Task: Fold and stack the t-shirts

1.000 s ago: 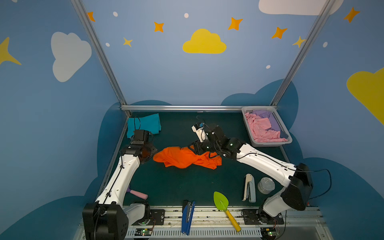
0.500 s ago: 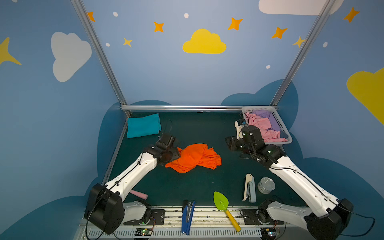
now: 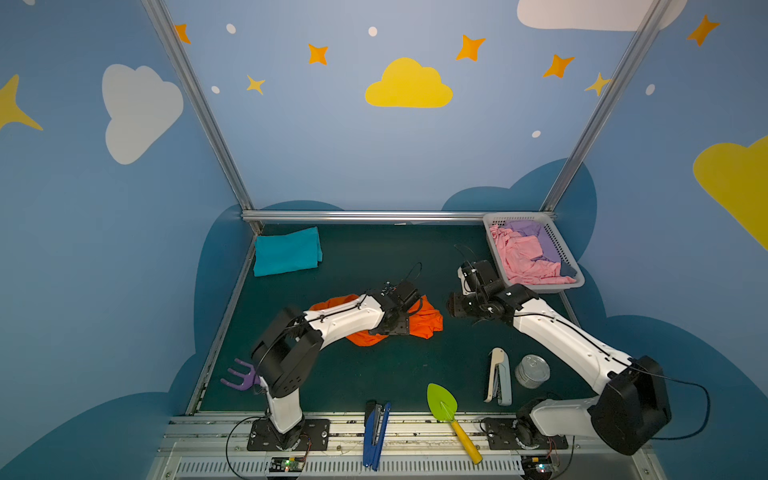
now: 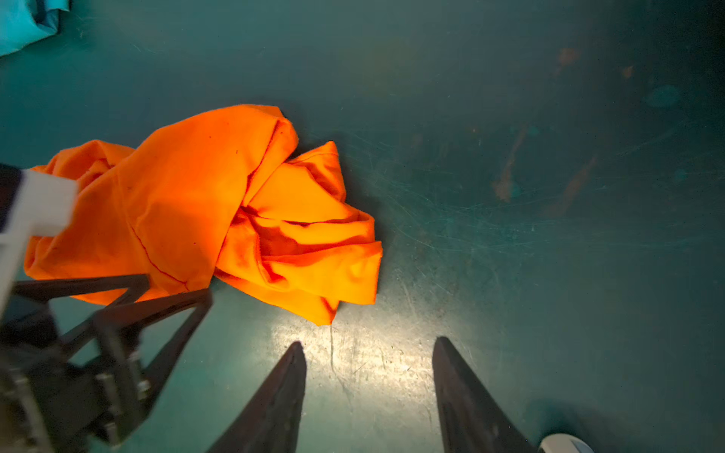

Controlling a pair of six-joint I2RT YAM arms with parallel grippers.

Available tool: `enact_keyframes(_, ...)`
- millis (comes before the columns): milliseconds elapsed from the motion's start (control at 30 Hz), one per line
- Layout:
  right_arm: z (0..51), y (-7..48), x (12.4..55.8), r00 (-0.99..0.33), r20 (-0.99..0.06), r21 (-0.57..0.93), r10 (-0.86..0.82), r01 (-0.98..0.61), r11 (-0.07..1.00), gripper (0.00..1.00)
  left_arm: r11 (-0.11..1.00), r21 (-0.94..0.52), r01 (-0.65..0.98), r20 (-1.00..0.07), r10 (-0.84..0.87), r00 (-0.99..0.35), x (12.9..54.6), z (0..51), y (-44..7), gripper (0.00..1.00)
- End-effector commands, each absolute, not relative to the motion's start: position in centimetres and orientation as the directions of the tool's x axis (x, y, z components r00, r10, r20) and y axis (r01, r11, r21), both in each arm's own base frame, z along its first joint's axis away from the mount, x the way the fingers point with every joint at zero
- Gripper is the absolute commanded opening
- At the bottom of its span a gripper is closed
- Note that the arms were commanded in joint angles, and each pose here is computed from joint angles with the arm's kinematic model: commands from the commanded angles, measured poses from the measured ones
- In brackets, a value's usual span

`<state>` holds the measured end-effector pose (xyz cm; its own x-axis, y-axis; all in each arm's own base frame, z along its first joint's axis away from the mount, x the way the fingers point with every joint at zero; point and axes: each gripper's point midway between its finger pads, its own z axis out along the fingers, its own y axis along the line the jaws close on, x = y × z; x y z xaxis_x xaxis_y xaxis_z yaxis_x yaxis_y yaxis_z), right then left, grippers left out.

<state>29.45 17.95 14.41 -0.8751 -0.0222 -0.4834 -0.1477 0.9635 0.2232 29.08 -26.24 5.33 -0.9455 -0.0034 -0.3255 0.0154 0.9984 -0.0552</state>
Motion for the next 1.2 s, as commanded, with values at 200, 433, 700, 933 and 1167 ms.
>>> enact_keyframes(200, 13.8, 18.0, 29.3, -0.907, -0.421, 0.251, -0.009, -0.126, 0.96, 0.52, 0.96, 0.279, 0.001, -0.329, 0.096, -0.94, 30.9, 3.6, -23.3, 0.32)
enact_keyframes(433, 13.0, 20.2, 28.2, -0.934, -0.348, 0.292, -0.085, -0.195, 0.936, 0.53, 0.956, 0.289, -0.045, -0.474, 0.102, -0.874, 32.6, 12.3, -22.3, 0.04)
enact_keyframes(700, 10.5, 25.6, 26.5, -0.905, -0.307, 0.234, -0.295, -0.373, 0.898, 0.55, 0.983, 0.101, -0.151, -0.655, -0.048, -0.754, 32.1, 22.3, -18.5, 0.04)
enact_keyframes(933, 8.1, 28.9, 29.6, -0.9, -0.309, 0.216, -0.306, -0.38, 0.899, 0.55, 0.967, -0.061, -0.247, -0.634, -0.229, -0.739, 30.7, 23.9, -13.7, 0.04)
enact_keyframes(1167, 6.8, 31.0, 32.5, -0.908, -0.31, 0.261, -0.281, -0.366, 0.893, 0.03, 0.943, -0.147, -0.298, -0.686, -0.314, -0.656, 29.7, 26.8, -9.3, 0.04)
